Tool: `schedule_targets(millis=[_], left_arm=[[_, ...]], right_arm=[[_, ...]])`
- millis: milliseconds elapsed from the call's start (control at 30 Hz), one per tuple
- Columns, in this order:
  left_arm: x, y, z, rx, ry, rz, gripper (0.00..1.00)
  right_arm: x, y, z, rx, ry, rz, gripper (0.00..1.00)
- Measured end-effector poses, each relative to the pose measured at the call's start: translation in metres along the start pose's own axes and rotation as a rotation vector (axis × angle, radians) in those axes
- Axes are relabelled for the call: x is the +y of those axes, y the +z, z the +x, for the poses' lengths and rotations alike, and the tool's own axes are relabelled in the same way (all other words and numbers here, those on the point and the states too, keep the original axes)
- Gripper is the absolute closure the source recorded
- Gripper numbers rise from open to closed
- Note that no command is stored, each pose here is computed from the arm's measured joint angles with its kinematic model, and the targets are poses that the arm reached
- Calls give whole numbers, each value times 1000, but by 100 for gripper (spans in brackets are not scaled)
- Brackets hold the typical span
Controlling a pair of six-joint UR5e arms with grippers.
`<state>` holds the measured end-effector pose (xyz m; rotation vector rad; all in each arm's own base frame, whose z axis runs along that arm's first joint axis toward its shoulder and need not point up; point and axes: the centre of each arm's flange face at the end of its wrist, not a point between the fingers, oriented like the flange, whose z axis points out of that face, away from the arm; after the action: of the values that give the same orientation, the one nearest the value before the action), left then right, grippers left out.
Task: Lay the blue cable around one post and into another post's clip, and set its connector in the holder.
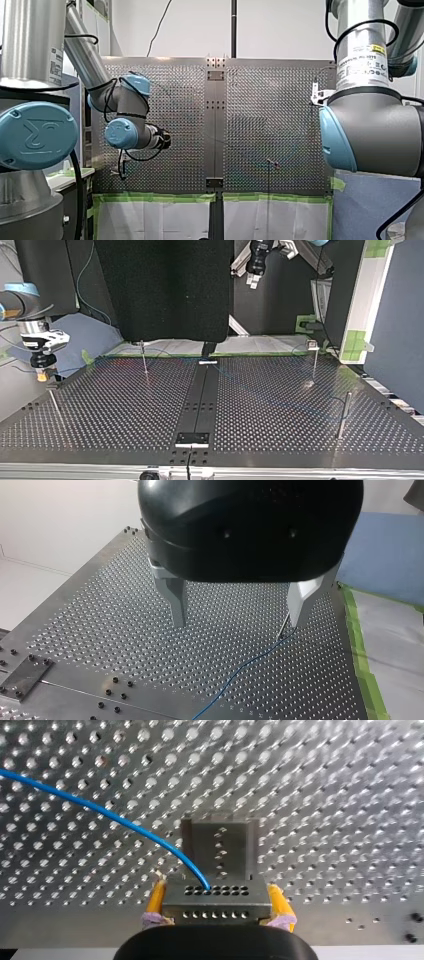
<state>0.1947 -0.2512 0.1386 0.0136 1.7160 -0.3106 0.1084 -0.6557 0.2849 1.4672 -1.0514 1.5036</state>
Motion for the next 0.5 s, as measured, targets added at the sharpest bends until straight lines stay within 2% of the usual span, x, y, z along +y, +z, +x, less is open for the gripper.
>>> schedule_targets(millis=[167, 500], left_arm=[[0, 0, 0, 0, 0, 0, 0], [0, 0, 0, 1, -1, 0, 0]], right_arm=[[2, 7, -17, -42, -14, -20, 98], [-5, 14, -15, -33, -21, 8, 98]])
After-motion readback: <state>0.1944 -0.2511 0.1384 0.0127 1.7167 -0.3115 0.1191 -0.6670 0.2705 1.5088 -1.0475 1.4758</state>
